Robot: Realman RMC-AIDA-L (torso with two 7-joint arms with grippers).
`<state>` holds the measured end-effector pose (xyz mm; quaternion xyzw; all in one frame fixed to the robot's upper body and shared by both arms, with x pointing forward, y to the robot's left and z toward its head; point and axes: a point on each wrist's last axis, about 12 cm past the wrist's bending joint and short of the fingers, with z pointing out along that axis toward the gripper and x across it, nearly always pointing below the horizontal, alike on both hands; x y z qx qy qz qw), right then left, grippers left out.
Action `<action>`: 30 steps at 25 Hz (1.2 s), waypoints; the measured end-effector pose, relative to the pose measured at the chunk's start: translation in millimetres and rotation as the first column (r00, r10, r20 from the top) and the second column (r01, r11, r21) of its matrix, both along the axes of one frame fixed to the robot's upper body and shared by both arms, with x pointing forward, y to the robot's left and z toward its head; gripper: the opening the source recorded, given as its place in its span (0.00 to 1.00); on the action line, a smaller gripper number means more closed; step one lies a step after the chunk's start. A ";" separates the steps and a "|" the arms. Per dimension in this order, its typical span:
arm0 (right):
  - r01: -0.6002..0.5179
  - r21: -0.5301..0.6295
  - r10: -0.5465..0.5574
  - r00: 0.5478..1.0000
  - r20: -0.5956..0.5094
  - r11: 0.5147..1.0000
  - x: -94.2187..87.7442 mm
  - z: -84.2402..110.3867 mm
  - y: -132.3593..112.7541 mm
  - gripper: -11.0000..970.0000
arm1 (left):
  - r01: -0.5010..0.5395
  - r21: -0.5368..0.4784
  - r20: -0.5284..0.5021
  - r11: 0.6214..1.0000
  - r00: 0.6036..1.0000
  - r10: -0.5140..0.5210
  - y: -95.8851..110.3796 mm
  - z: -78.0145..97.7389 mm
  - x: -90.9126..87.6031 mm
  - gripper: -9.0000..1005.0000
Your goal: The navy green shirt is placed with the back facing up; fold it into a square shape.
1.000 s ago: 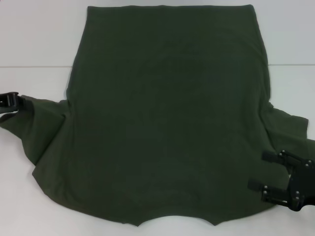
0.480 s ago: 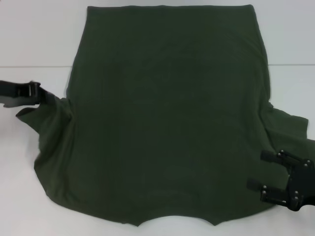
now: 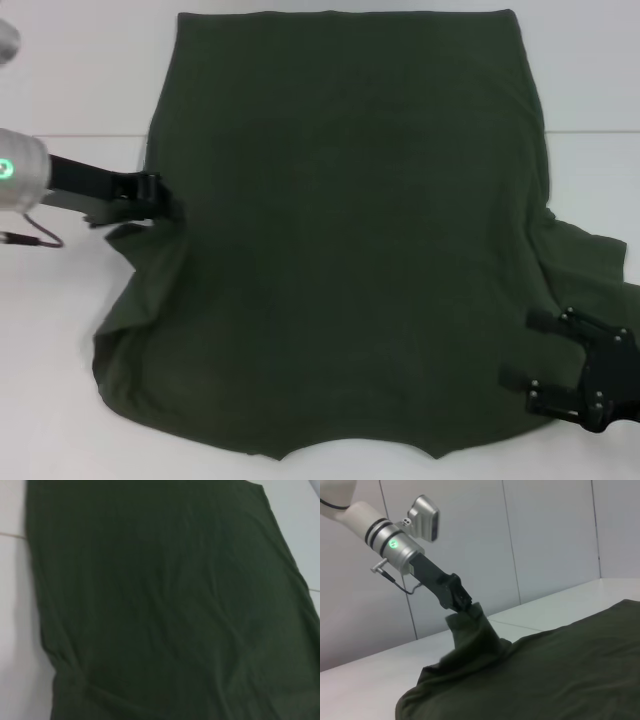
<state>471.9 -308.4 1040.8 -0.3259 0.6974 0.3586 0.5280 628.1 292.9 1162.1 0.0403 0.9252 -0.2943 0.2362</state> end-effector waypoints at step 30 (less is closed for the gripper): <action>-0.013 0.001 0.013 1.000 -0.013 1.000 -0.8 -2.0 3.1 0.93 | -0.245 -0.409 -0.070 0.879 0.969 0.237 4.0 -90.0 -49.5 0.69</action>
